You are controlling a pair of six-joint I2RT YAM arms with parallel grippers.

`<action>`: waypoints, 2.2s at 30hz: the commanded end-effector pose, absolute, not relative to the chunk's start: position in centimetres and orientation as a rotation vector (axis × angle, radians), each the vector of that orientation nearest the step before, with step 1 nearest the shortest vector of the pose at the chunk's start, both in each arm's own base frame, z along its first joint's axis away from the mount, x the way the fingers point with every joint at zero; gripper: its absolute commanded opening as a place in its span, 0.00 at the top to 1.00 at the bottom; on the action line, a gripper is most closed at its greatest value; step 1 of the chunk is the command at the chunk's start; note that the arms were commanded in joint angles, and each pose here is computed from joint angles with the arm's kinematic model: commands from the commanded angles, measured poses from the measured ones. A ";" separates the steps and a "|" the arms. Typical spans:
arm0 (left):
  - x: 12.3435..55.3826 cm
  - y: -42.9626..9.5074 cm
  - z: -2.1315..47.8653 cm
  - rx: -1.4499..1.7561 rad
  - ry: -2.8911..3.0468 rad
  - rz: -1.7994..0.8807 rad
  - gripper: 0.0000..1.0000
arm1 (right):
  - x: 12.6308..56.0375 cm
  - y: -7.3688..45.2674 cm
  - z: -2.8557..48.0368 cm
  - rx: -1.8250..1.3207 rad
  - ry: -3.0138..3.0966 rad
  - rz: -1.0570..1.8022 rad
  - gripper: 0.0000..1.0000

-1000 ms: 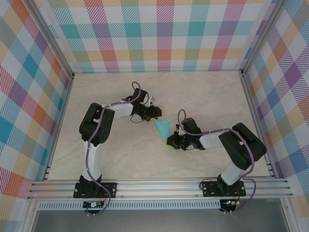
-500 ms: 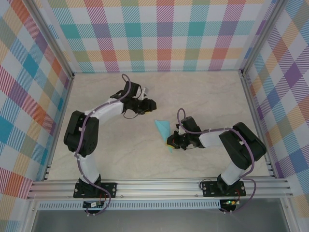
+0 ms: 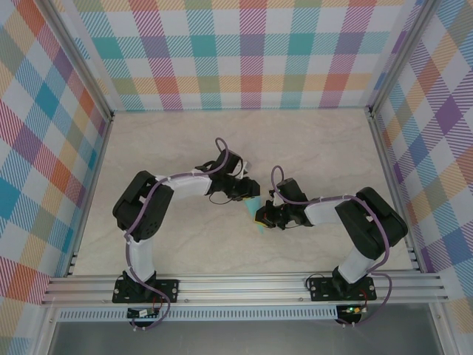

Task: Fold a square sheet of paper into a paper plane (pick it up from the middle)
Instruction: Fold the wing for the fifth time at the center of the table.

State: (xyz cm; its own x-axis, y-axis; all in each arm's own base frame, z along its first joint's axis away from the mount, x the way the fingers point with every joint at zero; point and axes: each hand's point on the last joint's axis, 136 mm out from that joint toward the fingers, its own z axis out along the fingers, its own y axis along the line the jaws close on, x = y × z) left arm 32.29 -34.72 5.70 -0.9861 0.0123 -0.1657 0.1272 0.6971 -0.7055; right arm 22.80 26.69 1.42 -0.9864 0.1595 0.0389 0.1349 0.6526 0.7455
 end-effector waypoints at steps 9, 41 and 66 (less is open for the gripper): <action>34.2 -32.5 1.2 0.057 2.795 -1.042 0.68 | 20.2 24.1 -2.5 0.366 3.001 1.094 0.95; 40.5 -28.3 6.1 0.057 2.656 -1.082 0.64 | 20.1 24.3 -2.6 0.372 2.993 1.121 0.95; 31.8 -34.6 4.0 0.061 2.762 -1.194 0.66 | 21.7 25.4 -1.1 0.361 2.947 1.166 0.93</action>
